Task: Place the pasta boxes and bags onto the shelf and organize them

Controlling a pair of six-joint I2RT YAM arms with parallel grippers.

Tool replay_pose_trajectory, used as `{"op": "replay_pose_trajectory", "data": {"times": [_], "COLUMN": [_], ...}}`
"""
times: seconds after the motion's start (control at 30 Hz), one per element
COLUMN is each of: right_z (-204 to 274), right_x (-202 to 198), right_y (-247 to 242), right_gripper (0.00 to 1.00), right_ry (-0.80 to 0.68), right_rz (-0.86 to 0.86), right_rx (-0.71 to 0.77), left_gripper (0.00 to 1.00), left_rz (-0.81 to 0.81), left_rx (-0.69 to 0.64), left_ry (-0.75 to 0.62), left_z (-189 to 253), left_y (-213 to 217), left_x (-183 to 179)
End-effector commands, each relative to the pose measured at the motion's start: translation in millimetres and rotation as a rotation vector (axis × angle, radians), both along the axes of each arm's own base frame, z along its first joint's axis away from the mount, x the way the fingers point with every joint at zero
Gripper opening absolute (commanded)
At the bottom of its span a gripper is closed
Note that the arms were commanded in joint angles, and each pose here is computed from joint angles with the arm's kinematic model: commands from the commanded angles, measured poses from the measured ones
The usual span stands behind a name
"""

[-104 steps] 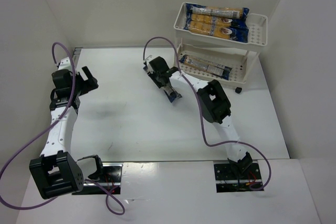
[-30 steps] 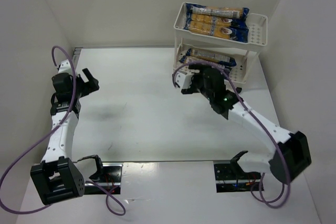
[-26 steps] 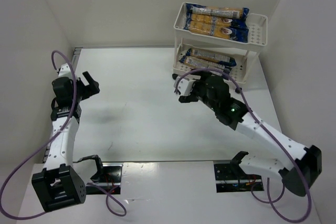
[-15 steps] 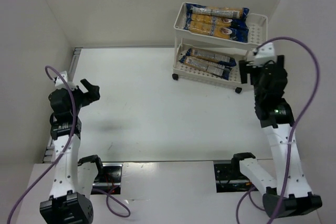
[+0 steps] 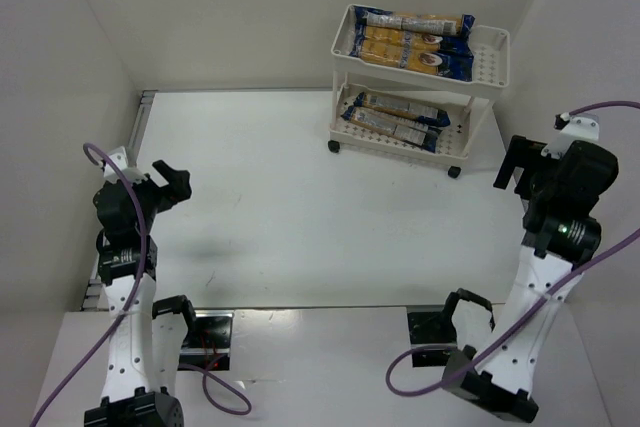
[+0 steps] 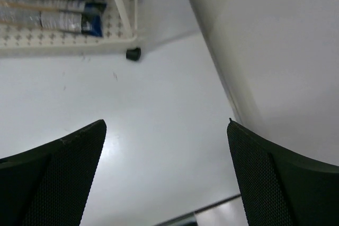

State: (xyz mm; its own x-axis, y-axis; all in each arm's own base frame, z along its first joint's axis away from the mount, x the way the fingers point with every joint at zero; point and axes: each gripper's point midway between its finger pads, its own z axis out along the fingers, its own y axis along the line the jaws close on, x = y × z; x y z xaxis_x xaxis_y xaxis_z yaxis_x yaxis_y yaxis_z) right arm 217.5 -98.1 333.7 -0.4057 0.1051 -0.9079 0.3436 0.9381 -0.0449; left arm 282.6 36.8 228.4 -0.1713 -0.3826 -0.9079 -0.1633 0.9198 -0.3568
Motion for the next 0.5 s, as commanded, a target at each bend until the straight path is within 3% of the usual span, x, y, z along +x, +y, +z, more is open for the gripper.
{"op": "replay_pose_trajectory", "data": {"times": [0.0, 0.47], "right_z": [-39, -52], "right_x": [-7, -6], "right_y": [12, -16], "right_gripper": [1.00, 1.00], "right_ry": [0.219, 0.265], "right_rz": [0.104, -0.072], "right_rx": [0.118, 0.127], "left_gripper": [1.00, 1.00], "left_rz": [0.025, 0.034], "left_rx": [-0.021, -0.016], "left_ry": [-0.031, -0.041], "left_z": [5, 5], "left_y": [0, 1], "left_x": [-3, -6]}}
